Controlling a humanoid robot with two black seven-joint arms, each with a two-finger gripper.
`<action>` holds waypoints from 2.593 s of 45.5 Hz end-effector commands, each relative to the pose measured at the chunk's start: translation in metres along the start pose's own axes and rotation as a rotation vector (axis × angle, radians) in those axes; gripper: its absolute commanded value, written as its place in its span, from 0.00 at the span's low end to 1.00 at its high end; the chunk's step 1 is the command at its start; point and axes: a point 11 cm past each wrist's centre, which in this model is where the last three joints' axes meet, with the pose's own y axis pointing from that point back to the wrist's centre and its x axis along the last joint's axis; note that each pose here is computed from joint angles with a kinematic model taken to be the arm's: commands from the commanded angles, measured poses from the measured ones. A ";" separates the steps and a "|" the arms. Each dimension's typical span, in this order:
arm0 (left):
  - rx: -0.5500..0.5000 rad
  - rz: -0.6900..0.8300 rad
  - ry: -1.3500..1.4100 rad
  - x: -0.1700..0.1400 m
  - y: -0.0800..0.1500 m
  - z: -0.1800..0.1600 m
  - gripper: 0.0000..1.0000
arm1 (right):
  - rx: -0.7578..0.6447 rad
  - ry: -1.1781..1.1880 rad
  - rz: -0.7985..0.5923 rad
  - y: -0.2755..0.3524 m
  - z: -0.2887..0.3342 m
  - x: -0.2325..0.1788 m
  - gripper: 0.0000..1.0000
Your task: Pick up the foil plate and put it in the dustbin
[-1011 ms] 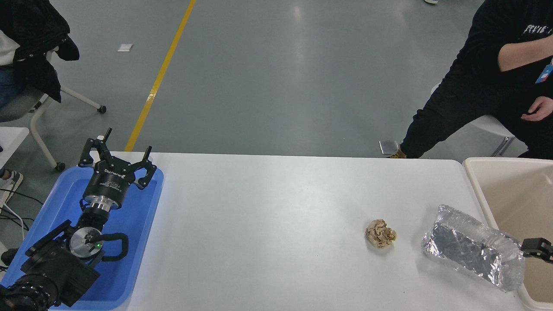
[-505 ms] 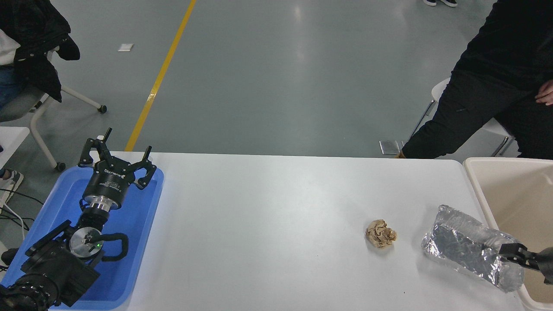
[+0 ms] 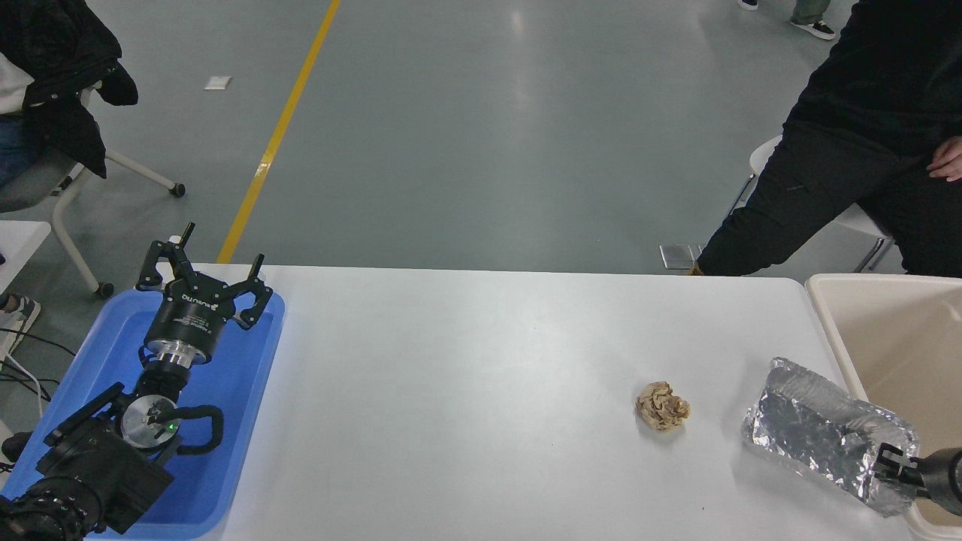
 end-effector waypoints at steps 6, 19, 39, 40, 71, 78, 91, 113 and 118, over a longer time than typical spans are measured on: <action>0.000 0.000 0.000 0.000 0.000 0.000 1.00 | 0.034 0.001 0.019 0.001 -0.006 0.005 0.00; 0.000 0.000 0.000 0.000 0.000 0.000 1.00 | 0.052 -0.032 0.071 0.025 -0.009 0.048 0.00; 0.000 0.000 0.000 0.000 0.000 0.000 1.00 | 0.177 -0.116 0.044 0.116 -0.025 0.122 0.00; 0.000 0.000 0.000 0.000 0.000 0.000 1.00 | 0.185 -0.112 0.042 0.122 -0.027 0.125 0.00; 0.002 0.000 0.001 0.000 0.000 -0.001 1.00 | 0.168 0.123 0.113 0.259 -0.085 0.211 0.00; 0.001 0.000 0.000 0.000 0.000 0.000 1.00 | 0.166 0.133 0.109 0.259 -0.089 0.211 0.00; 0.000 0.000 0.000 0.000 0.000 0.000 1.00 | 0.110 0.102 0.130 0.238 -0.067 0.212 0.00; 0.000 0.000 0.000 0.000 0.000 0.000 1.00 | -0.155 -0.103 0.449 0.145 0.023 0.227 0.00; 0.000 0.000 0.000 0.000 0.000 0.000 1.00 | -0.189 -0.114 0.487 0.127 0.032 0.216 0.00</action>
